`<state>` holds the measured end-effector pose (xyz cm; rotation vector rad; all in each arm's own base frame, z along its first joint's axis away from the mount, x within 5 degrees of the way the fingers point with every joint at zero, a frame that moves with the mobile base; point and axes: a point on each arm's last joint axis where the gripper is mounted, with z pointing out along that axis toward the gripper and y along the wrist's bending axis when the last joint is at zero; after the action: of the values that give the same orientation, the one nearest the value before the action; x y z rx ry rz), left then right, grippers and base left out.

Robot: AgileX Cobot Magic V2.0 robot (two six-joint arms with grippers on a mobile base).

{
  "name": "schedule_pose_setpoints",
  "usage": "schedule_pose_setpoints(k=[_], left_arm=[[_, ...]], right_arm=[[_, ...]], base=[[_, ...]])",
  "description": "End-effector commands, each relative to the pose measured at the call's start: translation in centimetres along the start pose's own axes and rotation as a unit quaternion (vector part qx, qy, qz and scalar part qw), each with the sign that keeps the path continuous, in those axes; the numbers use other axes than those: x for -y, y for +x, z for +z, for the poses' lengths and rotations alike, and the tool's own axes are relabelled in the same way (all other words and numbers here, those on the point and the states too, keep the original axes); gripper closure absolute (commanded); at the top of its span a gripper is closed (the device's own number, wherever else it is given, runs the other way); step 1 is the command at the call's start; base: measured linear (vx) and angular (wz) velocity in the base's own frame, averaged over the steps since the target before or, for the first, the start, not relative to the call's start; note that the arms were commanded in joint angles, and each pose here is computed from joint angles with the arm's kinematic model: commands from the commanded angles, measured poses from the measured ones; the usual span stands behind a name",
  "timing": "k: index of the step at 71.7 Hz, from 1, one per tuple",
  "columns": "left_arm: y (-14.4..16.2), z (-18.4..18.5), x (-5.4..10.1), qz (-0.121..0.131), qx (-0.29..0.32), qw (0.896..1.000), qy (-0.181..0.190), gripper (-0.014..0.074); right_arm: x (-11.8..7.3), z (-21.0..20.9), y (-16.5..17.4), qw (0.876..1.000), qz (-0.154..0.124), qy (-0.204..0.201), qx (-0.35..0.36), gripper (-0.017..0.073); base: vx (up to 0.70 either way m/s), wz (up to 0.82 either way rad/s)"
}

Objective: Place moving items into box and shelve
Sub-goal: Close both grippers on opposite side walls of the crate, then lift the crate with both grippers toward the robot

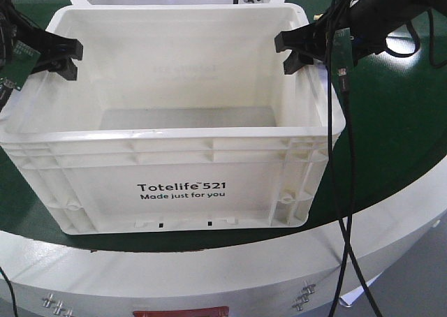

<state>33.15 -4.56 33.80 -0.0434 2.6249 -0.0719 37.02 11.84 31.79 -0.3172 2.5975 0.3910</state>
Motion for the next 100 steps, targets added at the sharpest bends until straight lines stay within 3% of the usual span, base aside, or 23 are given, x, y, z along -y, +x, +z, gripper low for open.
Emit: schedule_pose_setpoints(k=[1, 17, 22, 30, 40, 66, 79, 100], left_arm=[[-0.8, -1.7, 0.1, -0.002, 0.038, 0.999, 0.008, 0.0007], [-0.7, -0.6, 0.1, -0.001, 0.018, 1.000, 0.004, 0.0015], [-0.7, -0.6, 0.0, 0.002, 0.016, 1.000, -0.001, 0.0067], [-0.6, -0.5, 0.0, 0.004, 0.008, 1.000, -0.002, 0.0273], [-0.5, -0.5, 0.0, 0.022, 0.004, 1.000, -0.002, 0.0622], [-0.7, -0.5, 0.1, 0.024, 0.013, 1.000, 0.001, 0.0622], [-1.1, -1.4, 0.6, 0.013, 0.050, 0.998, 0.033, 0.0622], [-1.3, -4.5, 1.1, 0.016, 0.118, 0.990, 0.070, 0.0622]], right_arm=[[-0.9, -2.6, -0.8, 0.999, -0.017, -0.012, 0.045, 0.0571], [-0.9, -2.6, -0.8, 0.999, -0.017, -0.012, 0.043, 0.0571], [-0.9, -2.6, -0.8, 0.999, -0.017, -0.012, 0.043, 0.0571], [-0.9, -2.6, -0.8, 0.999, -0.017, -0.012, 0.043, 0.0571], [-0.9, -2.6, -0.8, 0.999, -0.017, -0.011, 0.043, 0.0571], [-0.8, -2.6, -0.9, 0.998, -0.021, -0.010, 0.051, 0.0571], [-0.9, -2.8, -1.1, 0.998, -0.021, -0.009, 0.064, 0.0571], [-1.5, -5.3, -1.5, 0.993, -0.022, -0.017, 0.115, 0.0571]], base=[[0.00, 0.00], [0.00, 0.00], [0.00, 0.00], [0.00, 0.00], [0.00, 0.00], [0.00, 0.00], [0.00, 0.00], [0.00, 0.00]])
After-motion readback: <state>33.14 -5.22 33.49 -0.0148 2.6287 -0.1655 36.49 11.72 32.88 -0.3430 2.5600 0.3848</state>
